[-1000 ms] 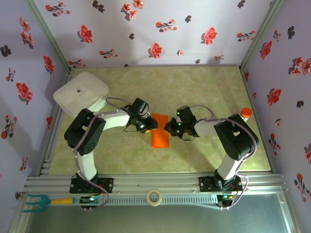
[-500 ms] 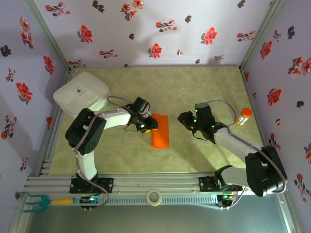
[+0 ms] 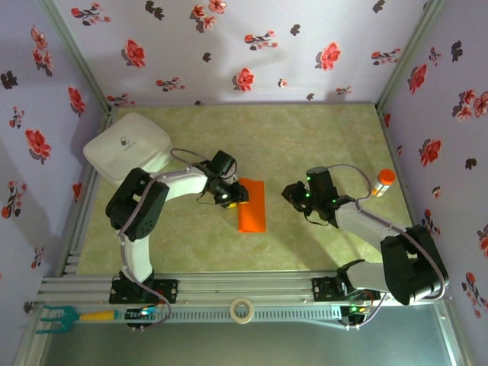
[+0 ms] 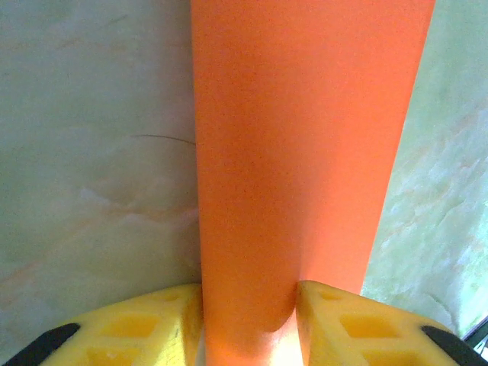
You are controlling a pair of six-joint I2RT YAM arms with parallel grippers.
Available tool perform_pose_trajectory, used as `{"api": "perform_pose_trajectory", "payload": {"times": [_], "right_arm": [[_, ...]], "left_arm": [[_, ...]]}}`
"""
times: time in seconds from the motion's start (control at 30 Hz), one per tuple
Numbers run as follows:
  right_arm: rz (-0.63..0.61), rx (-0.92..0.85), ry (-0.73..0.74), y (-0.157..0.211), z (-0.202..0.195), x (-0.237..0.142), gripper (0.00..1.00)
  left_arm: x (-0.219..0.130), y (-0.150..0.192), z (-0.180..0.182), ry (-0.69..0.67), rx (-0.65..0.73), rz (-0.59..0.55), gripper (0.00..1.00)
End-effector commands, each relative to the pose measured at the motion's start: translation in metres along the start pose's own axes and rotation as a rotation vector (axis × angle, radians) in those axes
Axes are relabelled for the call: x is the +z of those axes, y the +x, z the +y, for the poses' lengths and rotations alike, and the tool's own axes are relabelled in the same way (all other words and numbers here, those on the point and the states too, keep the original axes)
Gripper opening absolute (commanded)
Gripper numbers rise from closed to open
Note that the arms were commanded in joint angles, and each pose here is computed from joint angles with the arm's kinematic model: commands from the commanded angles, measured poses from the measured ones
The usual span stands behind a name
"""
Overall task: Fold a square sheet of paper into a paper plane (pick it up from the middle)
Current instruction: First fold the square sheet of paper in half at the center of the table.
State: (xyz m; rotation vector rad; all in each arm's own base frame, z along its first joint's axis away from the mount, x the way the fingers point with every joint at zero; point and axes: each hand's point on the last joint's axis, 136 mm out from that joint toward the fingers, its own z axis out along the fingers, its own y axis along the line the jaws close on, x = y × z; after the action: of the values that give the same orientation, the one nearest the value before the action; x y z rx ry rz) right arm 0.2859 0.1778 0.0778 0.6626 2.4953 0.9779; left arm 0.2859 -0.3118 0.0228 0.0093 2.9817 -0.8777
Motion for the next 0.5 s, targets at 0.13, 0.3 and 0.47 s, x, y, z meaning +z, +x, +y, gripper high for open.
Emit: {"api": "perform_pose_trajectory", "payload": {"times": [0.13,0.3,0.47], "right_arm": [[0.006,0.011,-0.011,0.000,0.000,0.002,0.26],[0.015,0.013,-0.014,0.001,0.000,0.004,0.26],[0.027,0.010,-0.024,0.003,0.002,0.006,0.26]], "left_arm": [[0.019,0.010,0.040,-0.164,0.006,0.052,0.41],[0.021,0.010,0.043,-0.176,0.006,0.054,0.41],[0.023,0.009,0.045,-0.187,0.006,0.057,0.41]]}}
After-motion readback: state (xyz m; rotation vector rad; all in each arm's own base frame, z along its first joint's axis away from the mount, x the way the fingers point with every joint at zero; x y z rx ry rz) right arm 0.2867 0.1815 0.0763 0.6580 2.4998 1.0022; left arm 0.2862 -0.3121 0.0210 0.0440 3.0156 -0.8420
